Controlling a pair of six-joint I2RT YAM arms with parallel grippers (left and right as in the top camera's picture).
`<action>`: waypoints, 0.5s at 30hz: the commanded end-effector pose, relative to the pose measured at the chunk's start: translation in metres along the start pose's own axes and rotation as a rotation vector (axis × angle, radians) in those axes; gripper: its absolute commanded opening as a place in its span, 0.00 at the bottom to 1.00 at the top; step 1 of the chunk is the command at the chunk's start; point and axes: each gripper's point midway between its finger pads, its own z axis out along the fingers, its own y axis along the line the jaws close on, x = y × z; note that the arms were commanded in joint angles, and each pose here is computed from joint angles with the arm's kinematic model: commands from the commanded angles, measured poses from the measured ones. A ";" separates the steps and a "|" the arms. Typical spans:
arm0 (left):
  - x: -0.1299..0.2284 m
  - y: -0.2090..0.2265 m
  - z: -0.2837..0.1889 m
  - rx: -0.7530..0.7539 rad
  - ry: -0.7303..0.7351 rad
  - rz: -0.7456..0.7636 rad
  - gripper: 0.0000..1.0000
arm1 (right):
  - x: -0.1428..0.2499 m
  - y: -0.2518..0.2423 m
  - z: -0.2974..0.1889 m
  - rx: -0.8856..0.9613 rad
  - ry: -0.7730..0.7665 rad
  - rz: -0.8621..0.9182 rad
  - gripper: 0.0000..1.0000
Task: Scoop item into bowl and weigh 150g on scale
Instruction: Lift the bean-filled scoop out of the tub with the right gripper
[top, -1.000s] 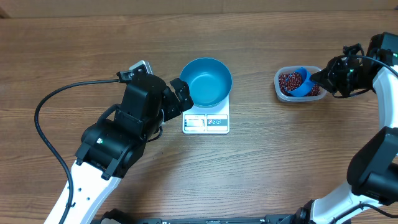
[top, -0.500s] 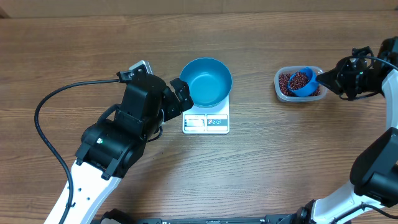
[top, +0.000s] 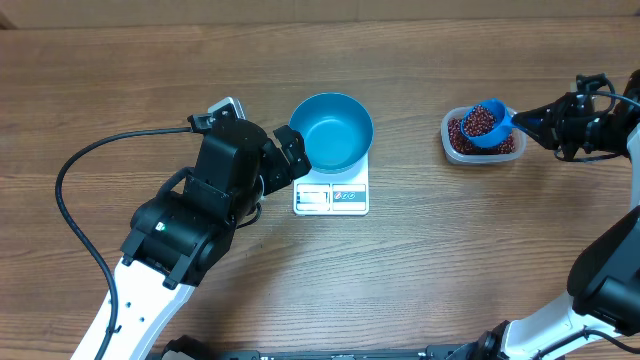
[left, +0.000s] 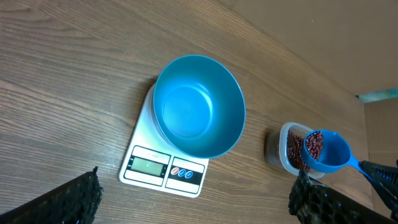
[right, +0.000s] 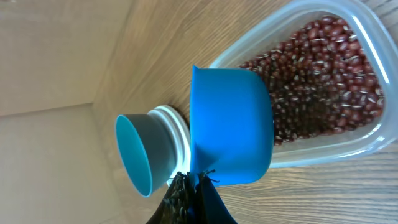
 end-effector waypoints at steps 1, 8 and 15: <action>-0.008 -0.005 -0.007 0.012 -0.030 0.016 1.00 | -0.002 0.009 -0.003 -0.070 -0.001 -0.024 0.04; -0.008 -0.005 -0.007 0.012 -0.030 0.016 1.00 | -0.001 0.018 -0.009 -0.139 0.000 -0.036 0.04; -0.008 -0.005 -0.007 0.012 -0.030 0.016 1.00 | -0.002 0.018 -0.017 -0.178 -0.008 -0.038 0.04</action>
